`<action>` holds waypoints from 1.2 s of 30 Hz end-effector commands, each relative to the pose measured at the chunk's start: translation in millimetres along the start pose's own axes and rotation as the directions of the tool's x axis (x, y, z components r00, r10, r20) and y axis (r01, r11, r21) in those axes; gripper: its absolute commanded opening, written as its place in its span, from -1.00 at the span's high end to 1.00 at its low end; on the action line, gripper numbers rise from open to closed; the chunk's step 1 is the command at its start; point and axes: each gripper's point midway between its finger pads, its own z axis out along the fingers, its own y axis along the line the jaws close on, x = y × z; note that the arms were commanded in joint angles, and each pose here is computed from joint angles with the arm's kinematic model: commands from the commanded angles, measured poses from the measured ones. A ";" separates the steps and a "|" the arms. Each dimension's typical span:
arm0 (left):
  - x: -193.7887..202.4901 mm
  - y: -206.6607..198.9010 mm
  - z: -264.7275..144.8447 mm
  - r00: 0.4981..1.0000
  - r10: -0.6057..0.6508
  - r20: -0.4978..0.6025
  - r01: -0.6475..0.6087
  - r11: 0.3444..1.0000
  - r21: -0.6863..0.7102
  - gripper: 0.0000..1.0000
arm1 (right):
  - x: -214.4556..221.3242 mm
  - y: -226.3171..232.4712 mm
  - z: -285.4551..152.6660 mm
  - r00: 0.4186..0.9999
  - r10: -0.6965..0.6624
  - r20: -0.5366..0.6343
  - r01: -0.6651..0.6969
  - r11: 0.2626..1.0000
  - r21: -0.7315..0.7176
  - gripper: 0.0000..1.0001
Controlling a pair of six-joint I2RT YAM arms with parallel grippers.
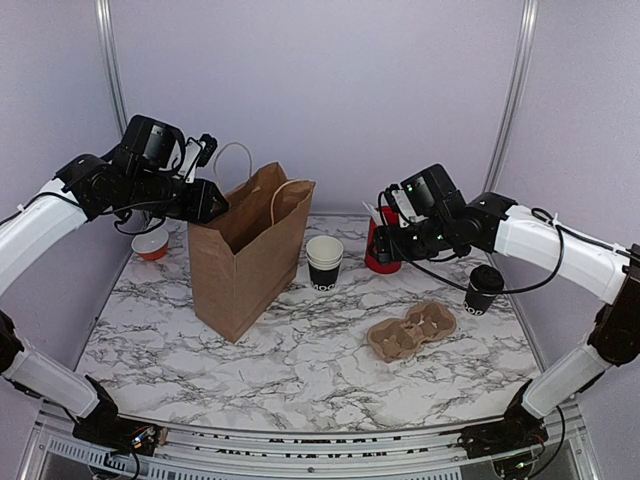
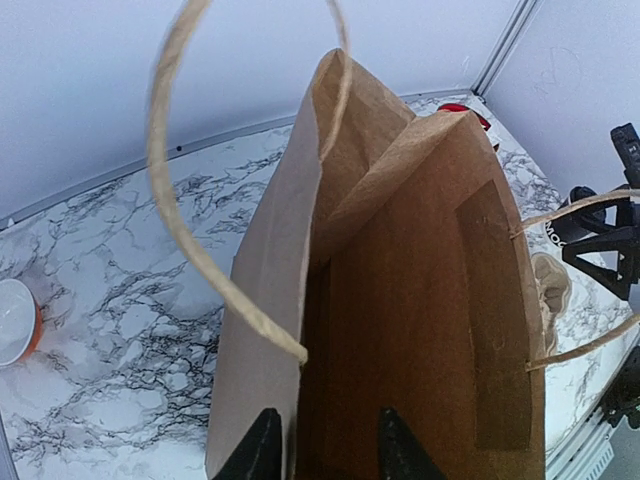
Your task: Pack the takeout coffee
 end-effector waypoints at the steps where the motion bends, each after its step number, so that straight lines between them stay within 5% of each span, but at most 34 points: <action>1: -14.3 -0.8 -8.5 0.998 -0.017 0.057 0.017 1.000 0.011 0.24 | -13.3 10.5 -4.1 0.999 -0.002 0.037 0.003 0.999 -0.032 -0.57; 8: -30.0 6.2 2.6 0.997 0.032 0.071 -0.029 0.999 -0.043 0.07 | -10.6 9.9 -3.1 0.999 0.001 0.035 0.000 1.000 -0.031 -0.57; 25: -57.5 52.9 41.2 0.997 0.066 0.045 -0.057 0.983 -0.172 0.18 | -4.2 2.5 -6.2 0.999 0.006 0.032 -0.006 1.000 -0.005 -0.57; 36: -68.0 67.5 27.2 0.995 0.059 0.077 -0.040 0.973 -0.226 -0.41 | -2.8 0.4 -6.7 1.000 0.002 0.030 -0.002 1.000 0.004 -0.57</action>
